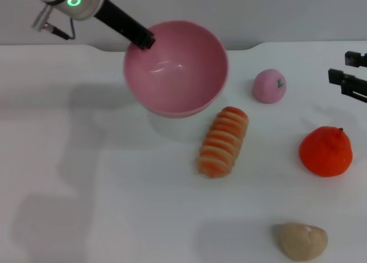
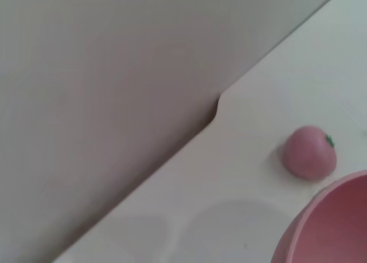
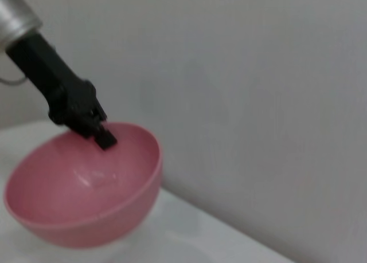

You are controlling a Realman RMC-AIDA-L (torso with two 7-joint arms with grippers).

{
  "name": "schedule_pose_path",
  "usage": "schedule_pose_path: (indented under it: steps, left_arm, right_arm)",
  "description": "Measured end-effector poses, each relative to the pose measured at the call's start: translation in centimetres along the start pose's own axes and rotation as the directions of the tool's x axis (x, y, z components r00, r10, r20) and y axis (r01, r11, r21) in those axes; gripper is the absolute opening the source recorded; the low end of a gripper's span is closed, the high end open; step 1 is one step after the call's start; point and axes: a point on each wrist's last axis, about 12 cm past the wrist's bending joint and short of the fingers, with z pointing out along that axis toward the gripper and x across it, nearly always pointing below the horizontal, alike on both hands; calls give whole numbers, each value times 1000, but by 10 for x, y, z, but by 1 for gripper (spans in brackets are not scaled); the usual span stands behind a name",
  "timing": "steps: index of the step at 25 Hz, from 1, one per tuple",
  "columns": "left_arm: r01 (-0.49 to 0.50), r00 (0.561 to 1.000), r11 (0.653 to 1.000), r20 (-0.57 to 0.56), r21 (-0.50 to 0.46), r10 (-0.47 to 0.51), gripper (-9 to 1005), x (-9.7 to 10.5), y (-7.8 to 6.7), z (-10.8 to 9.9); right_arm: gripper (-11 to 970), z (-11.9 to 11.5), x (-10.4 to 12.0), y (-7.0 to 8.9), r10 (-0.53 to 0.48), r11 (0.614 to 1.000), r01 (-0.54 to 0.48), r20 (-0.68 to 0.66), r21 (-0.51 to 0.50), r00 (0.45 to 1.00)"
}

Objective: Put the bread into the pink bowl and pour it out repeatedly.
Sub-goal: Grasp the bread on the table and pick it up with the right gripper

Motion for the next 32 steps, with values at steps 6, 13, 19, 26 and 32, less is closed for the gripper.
schedule_pose_path:
  steps: [6,13,19,26,32]
  left_arm:
    - [28,998,1000,-60,-4,-28,77,18,6,0]
    - [41,995,999,-97,23,-38,77,36,6,2]
    - [54,993,998,-106,36,-50,77,49,6,5]
    - [82,992,995,-103,61,-75,78,61,7,7]
    - [90,991,994,-108,68,-82,78,69,7,8]
  right_arm:
    - [454,5,-30,12,-104,994,107,-175,8,979]
    - [453,45,-57,24,-185,980,145,-360,-135,915]
    - [466,87,-63,29,-221,965,122,-468,-232,856]
    - [597,130,-62,33,-279,941,110,-547,-321,789]
    - [650,158,-71,42,-354,919,164,-564,-360,747]
